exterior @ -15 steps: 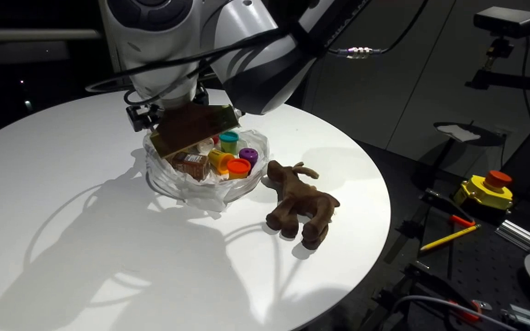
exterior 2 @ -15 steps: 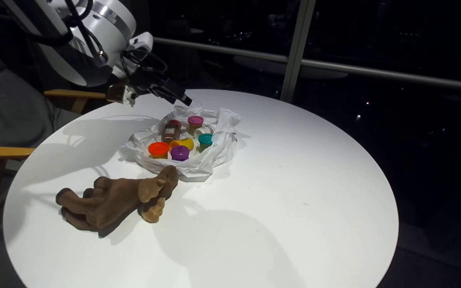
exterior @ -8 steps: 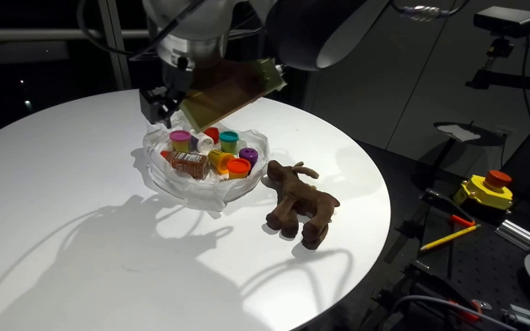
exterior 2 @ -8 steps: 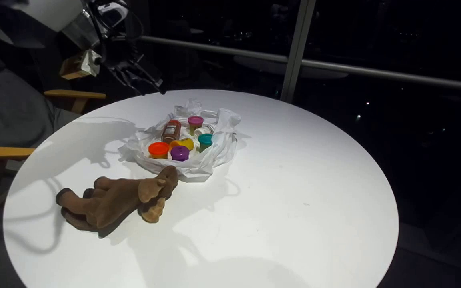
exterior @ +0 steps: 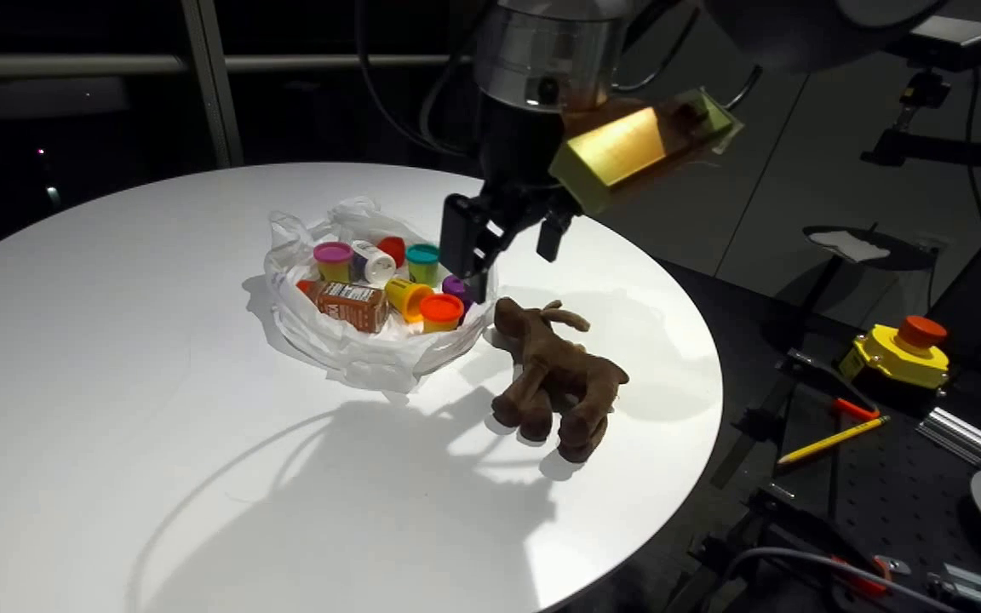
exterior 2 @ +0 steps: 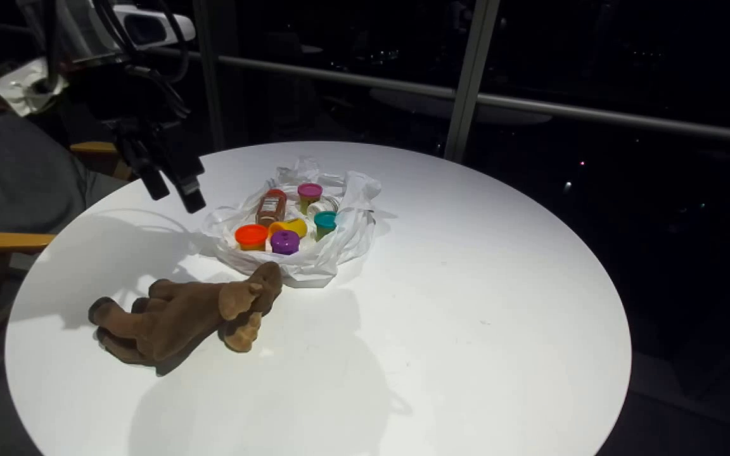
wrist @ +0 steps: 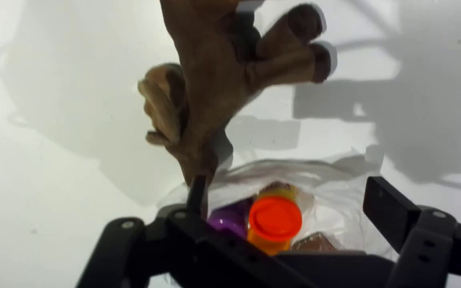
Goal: Place the containers, strawberry toy and deer toy inside the white plastic bag
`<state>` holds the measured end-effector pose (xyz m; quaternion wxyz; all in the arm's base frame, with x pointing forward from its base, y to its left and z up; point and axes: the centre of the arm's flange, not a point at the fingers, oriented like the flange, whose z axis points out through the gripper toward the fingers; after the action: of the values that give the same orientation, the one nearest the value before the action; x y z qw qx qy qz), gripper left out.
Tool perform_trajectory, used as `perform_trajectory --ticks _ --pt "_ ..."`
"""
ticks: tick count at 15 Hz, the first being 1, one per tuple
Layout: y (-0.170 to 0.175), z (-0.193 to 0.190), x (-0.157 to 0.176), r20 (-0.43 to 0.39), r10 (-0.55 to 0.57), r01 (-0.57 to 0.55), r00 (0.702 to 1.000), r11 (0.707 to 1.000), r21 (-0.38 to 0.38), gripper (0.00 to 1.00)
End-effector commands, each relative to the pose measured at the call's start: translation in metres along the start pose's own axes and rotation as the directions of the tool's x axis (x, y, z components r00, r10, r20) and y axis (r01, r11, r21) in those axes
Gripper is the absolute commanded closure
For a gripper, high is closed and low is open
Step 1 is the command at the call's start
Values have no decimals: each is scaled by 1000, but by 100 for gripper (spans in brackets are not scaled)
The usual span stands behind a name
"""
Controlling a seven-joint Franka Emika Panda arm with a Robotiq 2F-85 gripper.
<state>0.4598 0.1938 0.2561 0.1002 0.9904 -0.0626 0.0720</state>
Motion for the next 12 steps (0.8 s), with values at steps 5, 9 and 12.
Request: perform_trajectory --ticks 5,9,12 --pt "52 51 -3 166 39 -39 985 999 -6 0" --pt "60 86 5 218 13 -20 976 999 33 0" --pt "56 112 7 254 -20 -3 967 996 87 0"
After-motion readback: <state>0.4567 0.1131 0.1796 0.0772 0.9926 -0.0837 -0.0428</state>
